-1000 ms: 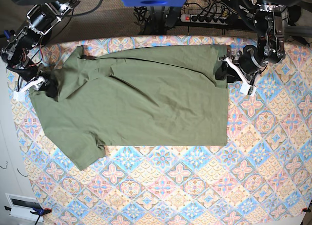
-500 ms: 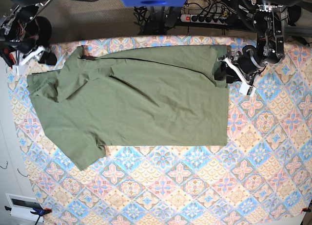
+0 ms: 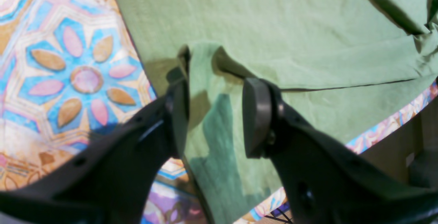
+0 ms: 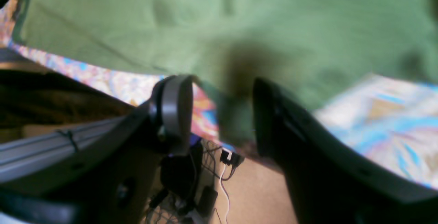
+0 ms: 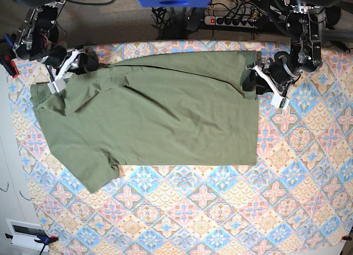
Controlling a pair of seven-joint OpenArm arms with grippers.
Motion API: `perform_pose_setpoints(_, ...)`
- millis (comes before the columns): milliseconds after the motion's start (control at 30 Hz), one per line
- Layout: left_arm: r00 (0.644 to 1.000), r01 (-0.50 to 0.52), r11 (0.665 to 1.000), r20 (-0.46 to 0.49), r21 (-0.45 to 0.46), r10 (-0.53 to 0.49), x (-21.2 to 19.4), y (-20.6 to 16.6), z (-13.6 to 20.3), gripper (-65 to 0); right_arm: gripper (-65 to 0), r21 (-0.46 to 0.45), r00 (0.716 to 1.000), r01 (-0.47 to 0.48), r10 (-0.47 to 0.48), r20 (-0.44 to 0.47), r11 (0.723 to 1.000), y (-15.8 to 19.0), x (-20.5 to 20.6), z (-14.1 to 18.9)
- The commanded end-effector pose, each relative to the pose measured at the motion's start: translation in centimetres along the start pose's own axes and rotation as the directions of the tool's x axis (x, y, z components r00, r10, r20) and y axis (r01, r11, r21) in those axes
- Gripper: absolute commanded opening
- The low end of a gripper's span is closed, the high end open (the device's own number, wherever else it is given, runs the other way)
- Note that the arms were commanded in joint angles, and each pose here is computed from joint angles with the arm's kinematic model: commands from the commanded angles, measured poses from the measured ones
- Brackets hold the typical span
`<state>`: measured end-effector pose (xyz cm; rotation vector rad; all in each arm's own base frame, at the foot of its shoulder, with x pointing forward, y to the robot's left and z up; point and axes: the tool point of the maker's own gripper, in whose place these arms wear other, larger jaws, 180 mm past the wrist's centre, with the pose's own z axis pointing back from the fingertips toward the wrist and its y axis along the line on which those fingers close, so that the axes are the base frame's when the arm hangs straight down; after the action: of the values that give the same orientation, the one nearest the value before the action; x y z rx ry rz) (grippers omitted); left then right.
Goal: Layout the t-shirt on the table in an organized manner, then fold the t-shirt properly
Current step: 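Move the right gripper to the t-shirt's shoulder corner and grasp it, then pull the grasped shoulder corner outward with the right gripper to smooth it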
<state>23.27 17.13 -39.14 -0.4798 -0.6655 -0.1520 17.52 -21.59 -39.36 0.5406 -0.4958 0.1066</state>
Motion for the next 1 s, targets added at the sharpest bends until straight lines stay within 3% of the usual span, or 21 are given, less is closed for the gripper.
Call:
perform_pose_setpoints(0, 0.999, 0.018, 1.000, 0.036, -0.005, -0.018, 1.2, 0.0, 0.5, -39.3, -37.1, 0.004, 0.999, -0.032, 0.032, 0.024, 0.999, 0.2, 1.0, 0.5)
perform_pose_setpoints(200, 0.999, 0.018, 1.000, 0.036, -0.005, -0.018, 1.2, 0.0, 0.5, -39.3, -37.1, 0.050, 0.998, -0.061, 0.062, -0.025, 0.997, 1.5, 0.2, -0.7)
perform_pose_setpoints(433, 0.999, 0.019, 1.000, 0.040, -0.007, -0.019, 1.3, 0.0, 0.5, -39.3, -37.1, -0.029, 0.987, -0.106, 0.102, -0.122, 0.994, -0.1, -1.1, -0.6)
perform_pose_setpoints(733, 0.999, 0.016, 1.000, 0.042, -0.009, -0.016, 1.3, -0.1, 0.4, -39.3, -37.3, -0.035, 0.986, -0.105, 0.099, -0.131, 0.994, -0.4, -1.2, -0.8)
perform_pose_setpoints(967, 0.999, 0.017, 1.000, 0.044, -0.009, -0.017, 1.4, -0.1, 0.4, -39.3, -51.1, -0.123, 0.971, -0.139, 0.111, -0.213, 0.983, -2.2, -2.5, -0.4)
